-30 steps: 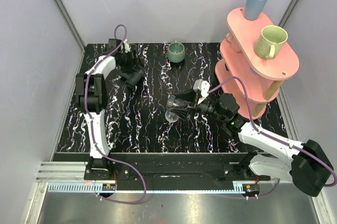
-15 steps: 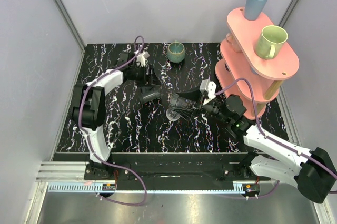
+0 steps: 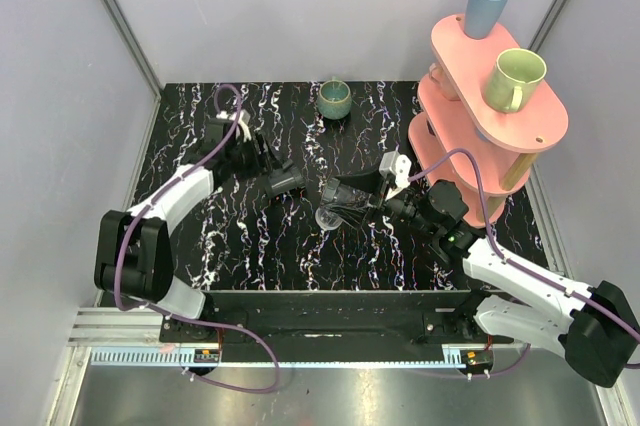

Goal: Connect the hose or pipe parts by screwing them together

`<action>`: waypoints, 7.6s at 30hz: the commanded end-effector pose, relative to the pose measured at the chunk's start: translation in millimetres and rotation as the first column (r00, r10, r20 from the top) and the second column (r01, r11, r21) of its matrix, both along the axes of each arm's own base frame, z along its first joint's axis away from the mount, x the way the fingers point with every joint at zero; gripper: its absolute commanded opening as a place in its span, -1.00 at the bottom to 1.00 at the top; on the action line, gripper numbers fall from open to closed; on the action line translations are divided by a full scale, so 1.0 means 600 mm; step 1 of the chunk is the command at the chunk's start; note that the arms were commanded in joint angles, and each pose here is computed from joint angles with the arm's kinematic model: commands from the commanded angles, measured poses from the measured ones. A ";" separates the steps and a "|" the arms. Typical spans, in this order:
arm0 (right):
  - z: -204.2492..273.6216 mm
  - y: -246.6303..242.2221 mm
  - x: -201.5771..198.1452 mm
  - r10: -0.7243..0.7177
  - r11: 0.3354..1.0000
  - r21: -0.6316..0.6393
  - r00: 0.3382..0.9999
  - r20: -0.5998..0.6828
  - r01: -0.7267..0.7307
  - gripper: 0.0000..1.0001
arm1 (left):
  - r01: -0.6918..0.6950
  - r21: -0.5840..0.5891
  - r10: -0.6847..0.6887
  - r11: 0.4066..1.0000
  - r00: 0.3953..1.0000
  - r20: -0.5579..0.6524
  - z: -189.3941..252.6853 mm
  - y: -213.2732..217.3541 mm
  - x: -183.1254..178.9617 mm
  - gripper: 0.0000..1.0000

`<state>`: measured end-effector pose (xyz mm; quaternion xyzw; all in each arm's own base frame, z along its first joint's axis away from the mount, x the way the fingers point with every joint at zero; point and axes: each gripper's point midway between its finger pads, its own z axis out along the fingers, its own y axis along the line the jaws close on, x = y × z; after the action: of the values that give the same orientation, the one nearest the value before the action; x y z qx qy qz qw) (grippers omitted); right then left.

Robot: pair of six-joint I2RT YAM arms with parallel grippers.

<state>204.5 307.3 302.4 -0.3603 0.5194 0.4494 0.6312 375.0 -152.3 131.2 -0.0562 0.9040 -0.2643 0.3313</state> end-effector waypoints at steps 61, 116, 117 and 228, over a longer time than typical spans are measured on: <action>0.037 -0.008 -0.011 0.004 0.999 0.032 1.000 -0.007 -0.003 -0.31 | 0.280 -0.034 -0.281 0.959 0.960 -0.016 -0.043 -0.193 0.141 0.42; 0.038 -0.008 -0.020 0.028 0.998 0.058 0.999 0.021 -0.029 -0.30 | -0.292 0.194 0.347 0.936 0.852 -0.393 -0.152 0.091 -0.115 0.49; 0.038 -0.008 -0.020 0.027 0.998 0.058 0.999 0.021 -0.029 -0.31 | -0.293 0.207 0.354 0.933 0.845 -0.401 -0.159 0.092 -0.119 0.47; -0.013 0.147 0.091 0.120 0.934 -0.347 0.836 0.535 0.088 -0.53 | 0.327 0.010 -0.319 0.945 0.915 0.248 0.209 -0.013 -0.228 -1.00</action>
<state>253.6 382.8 260.5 -0.6208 0.3963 0.2188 0.6400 244.5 -133.4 227.0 0.0643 0.8925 -0.2645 0.3596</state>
